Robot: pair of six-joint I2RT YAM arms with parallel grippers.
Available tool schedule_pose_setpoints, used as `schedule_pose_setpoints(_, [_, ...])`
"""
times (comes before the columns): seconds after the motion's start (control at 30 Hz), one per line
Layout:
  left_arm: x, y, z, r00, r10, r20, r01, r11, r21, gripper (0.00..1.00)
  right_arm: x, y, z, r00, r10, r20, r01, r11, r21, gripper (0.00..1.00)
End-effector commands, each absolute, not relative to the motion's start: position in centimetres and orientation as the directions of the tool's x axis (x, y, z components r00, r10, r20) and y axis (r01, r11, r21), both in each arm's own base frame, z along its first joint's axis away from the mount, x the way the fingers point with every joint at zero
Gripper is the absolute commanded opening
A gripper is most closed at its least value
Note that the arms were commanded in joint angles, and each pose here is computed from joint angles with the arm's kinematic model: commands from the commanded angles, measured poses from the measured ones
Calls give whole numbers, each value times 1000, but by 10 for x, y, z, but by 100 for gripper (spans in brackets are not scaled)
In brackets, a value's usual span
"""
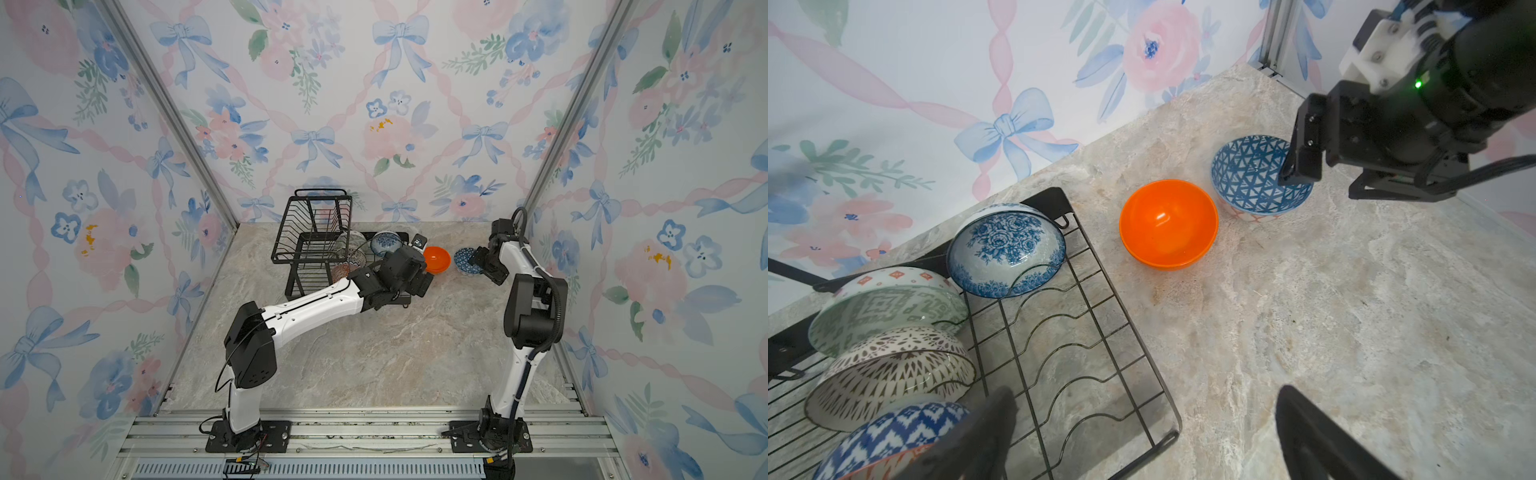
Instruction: Load the bowls into the dish rack
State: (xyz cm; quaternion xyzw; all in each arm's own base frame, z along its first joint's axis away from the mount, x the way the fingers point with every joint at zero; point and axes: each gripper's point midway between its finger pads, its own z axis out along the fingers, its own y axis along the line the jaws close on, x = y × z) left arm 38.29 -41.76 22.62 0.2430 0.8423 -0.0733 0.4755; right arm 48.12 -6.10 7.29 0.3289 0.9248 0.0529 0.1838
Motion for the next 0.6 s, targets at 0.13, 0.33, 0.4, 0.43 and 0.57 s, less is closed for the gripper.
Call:
schedule_pose_setpoints(0.13, [392,-412,221,-473,294,-830,470,882,45,98,494,-63,54,-748,604,-275,566,797,211,66])
schedule_pose_setpoints(0.33, [386,-410,212,-512,272,-815,472,882,-2,98,498,-68,43,-760,590,-271,565,807,173,54])
schedule_pose_setpoints(0.4, [385,-408,207,-531,263,-806,470,882,-21,98,497,-69,40,-759,594,-268,572,804,164,48])
schedule_pose_setpoints(0.43, [384,-407,205,-540,257,-802,466,884,-31,98,497,-69,38,-758,595,-267,572,804,166,45])
schedule_pose_setpoints(0.57, [388,-404,206,-552,231,-801,454,889,-56,98,500,-69,38,-760,590,-274,566,807,168,38])
